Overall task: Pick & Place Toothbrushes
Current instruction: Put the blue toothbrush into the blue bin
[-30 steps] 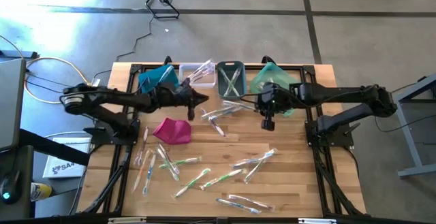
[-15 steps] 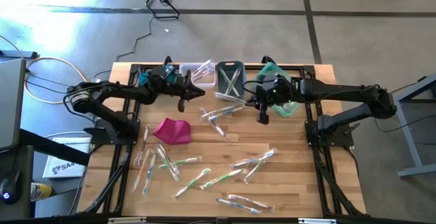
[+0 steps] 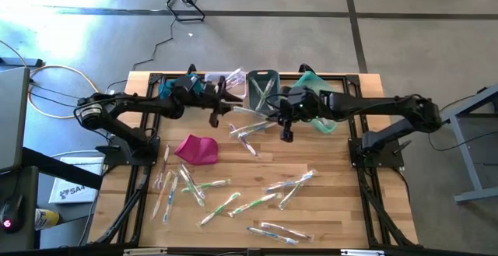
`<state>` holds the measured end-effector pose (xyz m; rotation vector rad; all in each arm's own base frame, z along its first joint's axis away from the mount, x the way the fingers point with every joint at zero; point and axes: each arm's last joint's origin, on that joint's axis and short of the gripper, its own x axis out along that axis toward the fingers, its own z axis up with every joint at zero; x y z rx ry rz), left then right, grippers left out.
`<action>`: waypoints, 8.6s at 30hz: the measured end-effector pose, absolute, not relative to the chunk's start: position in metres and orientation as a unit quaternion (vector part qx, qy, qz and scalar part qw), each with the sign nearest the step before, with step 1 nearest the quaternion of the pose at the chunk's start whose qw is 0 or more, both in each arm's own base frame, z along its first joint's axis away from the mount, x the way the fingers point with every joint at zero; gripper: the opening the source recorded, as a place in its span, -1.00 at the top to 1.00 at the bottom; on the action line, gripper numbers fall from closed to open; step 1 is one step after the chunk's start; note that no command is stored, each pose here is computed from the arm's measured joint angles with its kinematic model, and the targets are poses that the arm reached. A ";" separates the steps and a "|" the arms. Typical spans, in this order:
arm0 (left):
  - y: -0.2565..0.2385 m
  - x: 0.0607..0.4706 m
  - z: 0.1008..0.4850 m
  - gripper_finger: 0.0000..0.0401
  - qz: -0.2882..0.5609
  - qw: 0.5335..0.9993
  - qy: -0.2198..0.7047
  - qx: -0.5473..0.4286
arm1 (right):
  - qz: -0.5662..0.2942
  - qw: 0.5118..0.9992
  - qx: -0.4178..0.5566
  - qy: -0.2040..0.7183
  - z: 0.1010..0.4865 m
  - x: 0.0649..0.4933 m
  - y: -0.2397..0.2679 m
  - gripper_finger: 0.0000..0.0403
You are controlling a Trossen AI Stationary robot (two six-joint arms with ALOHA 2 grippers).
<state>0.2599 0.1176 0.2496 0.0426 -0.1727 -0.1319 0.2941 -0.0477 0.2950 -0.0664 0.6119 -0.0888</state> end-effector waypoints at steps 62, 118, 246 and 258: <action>0.084 0.281 0.261 0.34 -0.083 0.991 -0.096 0.052 | -0.049 0.963 -0.039 0.264 0.288 0.314 -0.051 0.93; 0.114 0.266 0.262 0.95 -0.019 0.998 -0.054 0.007 | -0.057 0.963 0.021 0.263 0.340 0.238 -0.038 0.03; 0.197 0.131 0.258 0.45 0.591 0.630 0.422 -0.277 | -0.067 0.897 0.056 0.434 0.268 0.282 -0.046 0.50; 0.201 0.137 0.260 0.37 0.560 0.670 0.410 -0.262 | -0.067 0.897 0.056 0.434 0.268 0.282 -0.046 0.50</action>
